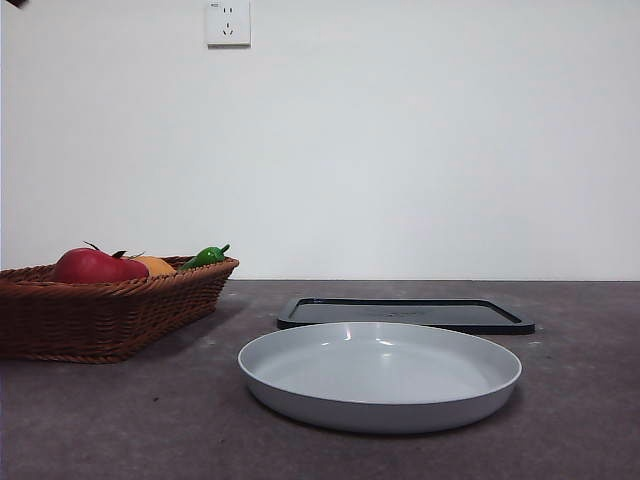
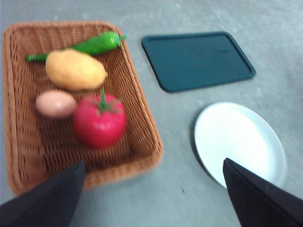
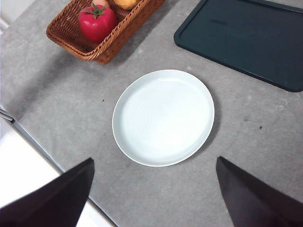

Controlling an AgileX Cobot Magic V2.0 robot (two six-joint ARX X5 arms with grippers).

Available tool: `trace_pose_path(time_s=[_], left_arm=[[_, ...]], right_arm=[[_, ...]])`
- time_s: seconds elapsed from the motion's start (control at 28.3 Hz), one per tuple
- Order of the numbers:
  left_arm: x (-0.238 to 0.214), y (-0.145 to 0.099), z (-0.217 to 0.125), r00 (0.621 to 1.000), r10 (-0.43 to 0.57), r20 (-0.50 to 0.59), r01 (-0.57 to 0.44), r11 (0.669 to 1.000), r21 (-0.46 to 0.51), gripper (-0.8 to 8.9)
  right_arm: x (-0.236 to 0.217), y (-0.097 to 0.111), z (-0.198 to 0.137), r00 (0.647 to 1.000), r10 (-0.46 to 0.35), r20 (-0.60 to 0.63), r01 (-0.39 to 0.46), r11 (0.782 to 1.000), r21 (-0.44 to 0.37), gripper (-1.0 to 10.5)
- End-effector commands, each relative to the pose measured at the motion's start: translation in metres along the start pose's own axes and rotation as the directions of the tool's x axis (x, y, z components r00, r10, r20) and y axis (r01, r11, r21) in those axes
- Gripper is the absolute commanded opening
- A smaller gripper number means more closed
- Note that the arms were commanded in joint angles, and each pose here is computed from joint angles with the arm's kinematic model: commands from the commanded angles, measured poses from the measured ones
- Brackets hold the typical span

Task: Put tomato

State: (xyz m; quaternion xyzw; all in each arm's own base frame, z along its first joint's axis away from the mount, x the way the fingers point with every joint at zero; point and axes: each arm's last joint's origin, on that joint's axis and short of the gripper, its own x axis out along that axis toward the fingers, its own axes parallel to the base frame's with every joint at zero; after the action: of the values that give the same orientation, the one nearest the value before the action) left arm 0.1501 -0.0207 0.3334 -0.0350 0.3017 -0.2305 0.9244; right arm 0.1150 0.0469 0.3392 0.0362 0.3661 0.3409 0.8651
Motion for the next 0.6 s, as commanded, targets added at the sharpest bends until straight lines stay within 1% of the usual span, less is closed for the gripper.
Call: trace_pose_path(time_s=[0.04,0.21,0.46,0.6], left_arm=[[0.010,0.005,0.012,1.000,0.004,0.021,-0.005,0.999,0.037,4.69],[0.042,0.018,0.021,0.999,0.039,-0.002,-0.039,0.996,0.084,4.69],[0.087,0.031,0.026,0.998,0.031,-0.047,-0.026,0.993,0.116,4.69],[0.110,0.037,0.023,0.994,0.062,-0.086,-0.049,0.989,0.142,4.69]], right_arm=[[-0.003,0.002,0.005,1.000,0.004,0.020,-0.003,1.000,-0.024,4.1],[-0.003,0.002,0.005,1.000,0.004,0.020,-0.003,1.000,-0.025,4.1],[-0.003,0.002,0.005,1.000,0.004,0.020,-0.003,1.000,-0.025,4.1],[-0.003,0.002,0.005,1.000,0.004,0.019,-0.003,1.000,-0.024,4.1]])
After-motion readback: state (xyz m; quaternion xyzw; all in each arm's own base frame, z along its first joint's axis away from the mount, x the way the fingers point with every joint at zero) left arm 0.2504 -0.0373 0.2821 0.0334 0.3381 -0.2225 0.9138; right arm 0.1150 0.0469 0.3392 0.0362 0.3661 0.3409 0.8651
